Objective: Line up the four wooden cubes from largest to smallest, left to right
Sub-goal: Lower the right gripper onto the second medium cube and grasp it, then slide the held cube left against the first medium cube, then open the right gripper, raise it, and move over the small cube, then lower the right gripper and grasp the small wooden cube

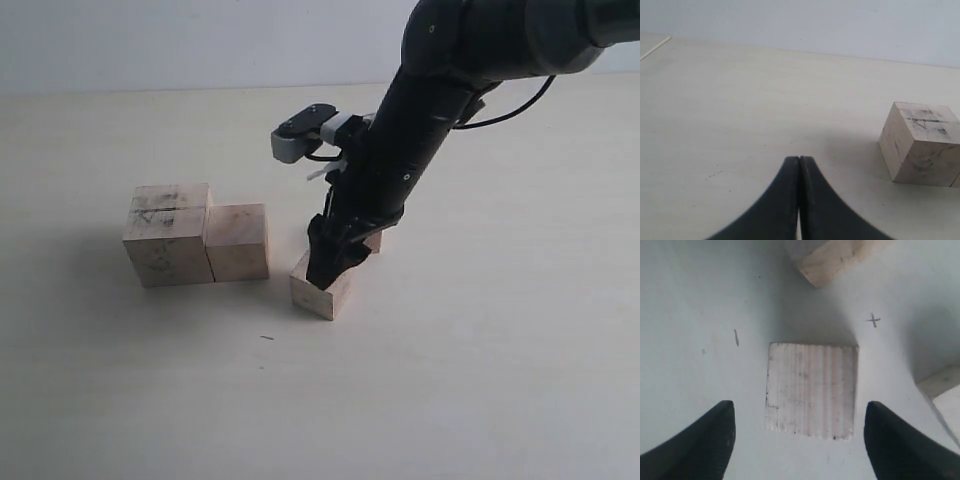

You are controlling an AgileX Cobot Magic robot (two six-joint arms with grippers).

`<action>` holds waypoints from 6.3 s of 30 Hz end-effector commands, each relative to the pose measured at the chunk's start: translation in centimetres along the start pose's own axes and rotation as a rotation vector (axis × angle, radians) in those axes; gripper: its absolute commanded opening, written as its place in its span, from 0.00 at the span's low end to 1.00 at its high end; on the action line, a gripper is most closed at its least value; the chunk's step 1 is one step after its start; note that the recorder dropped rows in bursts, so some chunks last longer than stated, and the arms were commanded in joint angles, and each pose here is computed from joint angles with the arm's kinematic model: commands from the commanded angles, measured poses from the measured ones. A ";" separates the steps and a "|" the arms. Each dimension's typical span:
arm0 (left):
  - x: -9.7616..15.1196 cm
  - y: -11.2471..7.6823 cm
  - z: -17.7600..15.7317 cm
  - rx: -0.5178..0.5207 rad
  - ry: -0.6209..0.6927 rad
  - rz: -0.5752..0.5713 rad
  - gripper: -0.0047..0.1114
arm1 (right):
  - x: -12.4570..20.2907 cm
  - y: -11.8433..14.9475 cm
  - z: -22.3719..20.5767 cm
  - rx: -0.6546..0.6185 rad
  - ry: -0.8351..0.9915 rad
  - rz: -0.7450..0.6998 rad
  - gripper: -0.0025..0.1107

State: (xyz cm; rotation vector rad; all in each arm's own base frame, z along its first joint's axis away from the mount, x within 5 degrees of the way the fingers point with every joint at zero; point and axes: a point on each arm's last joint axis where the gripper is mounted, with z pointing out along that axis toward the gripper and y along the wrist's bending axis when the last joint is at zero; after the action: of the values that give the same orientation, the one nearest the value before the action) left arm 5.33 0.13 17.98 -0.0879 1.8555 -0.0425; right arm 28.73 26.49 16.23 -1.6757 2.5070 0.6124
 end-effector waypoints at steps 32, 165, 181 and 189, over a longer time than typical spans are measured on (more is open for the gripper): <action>-0.1 0.0 0.0 0.008 -0.018 0.007 0.04 | -2.2 -2.6 2.7 0.137 0.014 -0.289 0.02; -0.1 0.0 0.0 0.008 -0.018 0.007 0.04 | -3.7 -5.0 -1.7 0.300 0.125 0.183 0.68; -0.1 0.0 0.0 0.008 -0.018 0.007 0.04 | -3.1 -6.1 1.4 0.310 0.117 0.177 0.64; -0.1 0.0 0.0 0.008 -0.018 0.007 0.04 | -2.6 -6.7 3.0 0.296 0.153 0.185 0.46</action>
State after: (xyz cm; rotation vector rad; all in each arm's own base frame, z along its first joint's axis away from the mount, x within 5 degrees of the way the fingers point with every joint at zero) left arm 5.33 0.13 17.98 -0.0879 1.8555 -0.0425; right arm 35.26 27.69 12.29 -1.4311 2.7279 0.1206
